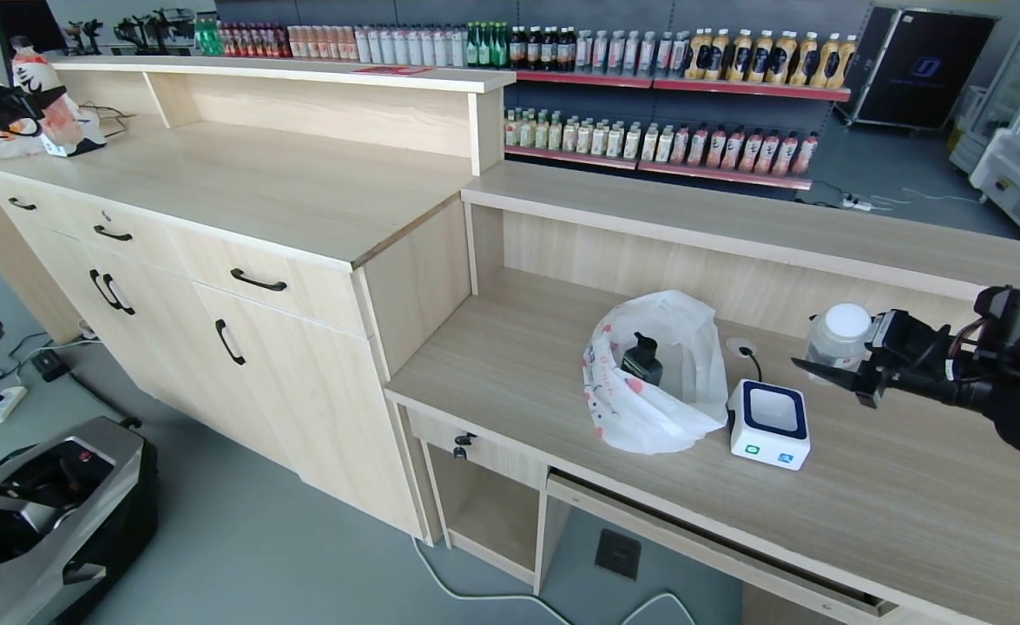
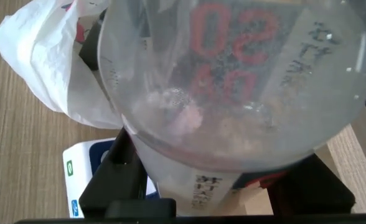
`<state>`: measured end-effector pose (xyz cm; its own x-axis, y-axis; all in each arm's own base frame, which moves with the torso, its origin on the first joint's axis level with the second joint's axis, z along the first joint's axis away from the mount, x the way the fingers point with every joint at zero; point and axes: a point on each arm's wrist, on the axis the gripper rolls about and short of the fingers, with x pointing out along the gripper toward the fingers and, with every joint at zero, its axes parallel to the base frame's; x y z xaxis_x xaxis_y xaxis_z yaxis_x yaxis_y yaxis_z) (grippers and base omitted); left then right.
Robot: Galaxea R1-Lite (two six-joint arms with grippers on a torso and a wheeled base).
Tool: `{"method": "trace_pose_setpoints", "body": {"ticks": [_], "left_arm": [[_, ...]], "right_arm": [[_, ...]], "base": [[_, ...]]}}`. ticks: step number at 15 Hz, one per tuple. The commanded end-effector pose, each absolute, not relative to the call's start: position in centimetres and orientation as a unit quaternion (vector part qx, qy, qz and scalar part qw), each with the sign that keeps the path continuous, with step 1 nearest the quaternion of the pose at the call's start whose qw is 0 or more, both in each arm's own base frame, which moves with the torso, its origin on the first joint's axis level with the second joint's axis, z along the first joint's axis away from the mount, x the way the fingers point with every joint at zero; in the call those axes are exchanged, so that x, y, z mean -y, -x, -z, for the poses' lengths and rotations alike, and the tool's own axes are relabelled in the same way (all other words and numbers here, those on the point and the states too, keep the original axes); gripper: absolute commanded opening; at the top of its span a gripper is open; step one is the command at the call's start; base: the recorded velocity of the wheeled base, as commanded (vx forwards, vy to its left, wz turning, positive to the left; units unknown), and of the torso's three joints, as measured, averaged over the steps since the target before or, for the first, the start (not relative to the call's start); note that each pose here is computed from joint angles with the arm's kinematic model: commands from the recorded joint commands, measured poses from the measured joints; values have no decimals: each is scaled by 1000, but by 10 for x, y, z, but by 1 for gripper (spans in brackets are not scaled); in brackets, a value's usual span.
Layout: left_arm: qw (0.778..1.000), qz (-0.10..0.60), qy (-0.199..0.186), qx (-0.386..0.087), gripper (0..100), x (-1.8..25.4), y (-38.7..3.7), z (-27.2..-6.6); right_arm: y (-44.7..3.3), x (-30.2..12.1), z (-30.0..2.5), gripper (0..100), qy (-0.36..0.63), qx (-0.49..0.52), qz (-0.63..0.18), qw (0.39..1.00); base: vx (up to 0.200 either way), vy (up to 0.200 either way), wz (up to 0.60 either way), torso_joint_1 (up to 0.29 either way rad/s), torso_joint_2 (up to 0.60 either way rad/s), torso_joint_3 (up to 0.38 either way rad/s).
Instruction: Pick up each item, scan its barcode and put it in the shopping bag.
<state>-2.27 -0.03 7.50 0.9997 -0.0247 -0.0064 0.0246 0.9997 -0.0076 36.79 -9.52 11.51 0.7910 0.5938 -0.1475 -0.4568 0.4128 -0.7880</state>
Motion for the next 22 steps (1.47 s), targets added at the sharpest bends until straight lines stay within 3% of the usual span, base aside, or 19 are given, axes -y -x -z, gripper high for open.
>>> {"method": "trace_pose_setpoints", "body": {"ticks": [1, 22], "left_arm": [[1000, 12, 4, -3, 100, 0, 23, -75], [1000, 12, 4, -3, 100, 0, 23, -75]], "right_arm": [[-371, 96, -112, 0, 450, 87, -323, 828], [-403, 100, -79, 0, 469, 104, -337, 810]], "base": [[0, 0, 0, 0, 0, 0], [0, 0, 0, 0, 0, 0]]}}
